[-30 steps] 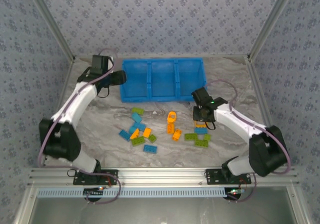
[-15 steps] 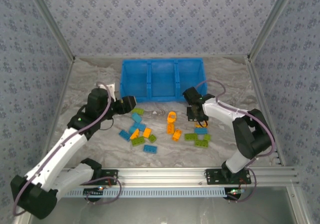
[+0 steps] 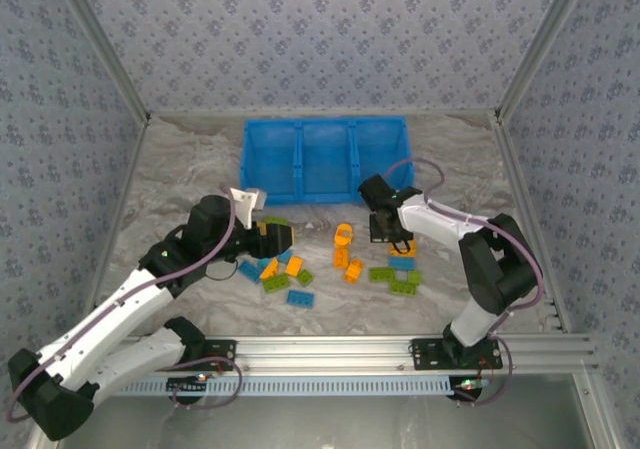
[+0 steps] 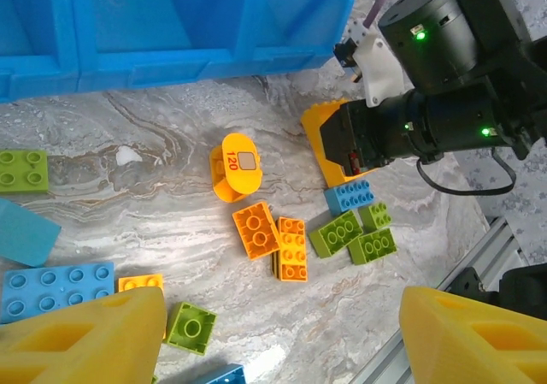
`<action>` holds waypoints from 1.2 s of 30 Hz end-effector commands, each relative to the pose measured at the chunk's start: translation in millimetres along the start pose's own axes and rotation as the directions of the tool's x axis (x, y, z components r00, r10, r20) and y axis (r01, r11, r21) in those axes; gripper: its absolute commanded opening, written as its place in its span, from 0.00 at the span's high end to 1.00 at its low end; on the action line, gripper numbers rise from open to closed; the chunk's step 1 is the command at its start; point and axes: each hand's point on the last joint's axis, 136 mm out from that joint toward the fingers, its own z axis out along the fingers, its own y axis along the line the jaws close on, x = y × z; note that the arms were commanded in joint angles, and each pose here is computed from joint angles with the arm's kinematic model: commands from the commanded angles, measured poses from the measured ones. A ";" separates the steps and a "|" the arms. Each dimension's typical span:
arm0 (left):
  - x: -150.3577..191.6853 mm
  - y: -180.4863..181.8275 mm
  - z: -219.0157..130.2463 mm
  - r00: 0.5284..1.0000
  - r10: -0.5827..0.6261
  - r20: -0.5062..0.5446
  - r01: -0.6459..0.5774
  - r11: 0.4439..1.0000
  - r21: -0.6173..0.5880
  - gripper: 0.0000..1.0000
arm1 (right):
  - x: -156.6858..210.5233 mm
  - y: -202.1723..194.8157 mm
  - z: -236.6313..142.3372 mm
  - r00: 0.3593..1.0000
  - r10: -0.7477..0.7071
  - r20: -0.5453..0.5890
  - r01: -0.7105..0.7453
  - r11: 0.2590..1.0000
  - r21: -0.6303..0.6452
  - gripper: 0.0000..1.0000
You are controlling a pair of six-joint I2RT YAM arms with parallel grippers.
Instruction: Sort the legos into containers by color
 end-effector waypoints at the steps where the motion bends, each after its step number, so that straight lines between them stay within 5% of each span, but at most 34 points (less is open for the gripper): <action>1: -12.4 -10.5 -10.9 0.997 0.044 0.057 -0.044 0.999 0.002 0.28 | -27.3 -5.9 -54.0 0.991 0.003 0.132 -0.007 1.000 0.026 1.00; 7: -28.5 -13.5 -9.3 0.991 0.062 0.116 -0.058 0.998 -0.033 0.29 | -84.8 4.7 -97.9 0.970 0.056 0.235 -0.030 0.993 -0.111 1.00; 19: -49.6 -36.0 13.1 0.988 0.105 0.114 -0.104 0.994 -0.013 0.29 | -193.6 16.4 -48.6 0.968 0.073 0.241 -0.022 0.978 -0.209 1.00; 32: -31.6 -39.3 26.7 0.991 0.109 0.073 -0.108 0.994 -0.018 0.29 | -223.3 21.4 20.8 0.981 0.065 0.183 -0.035 0.986 -0.162 1.00; 36: -27.9 -35.9 26.1 0.993 0.101 0.065 -0.100 0.995 -0.031 0.30 | -219.3 14.5 30.5 0.981 0.088 0.174 -0.066 0.989 -0.130 0.92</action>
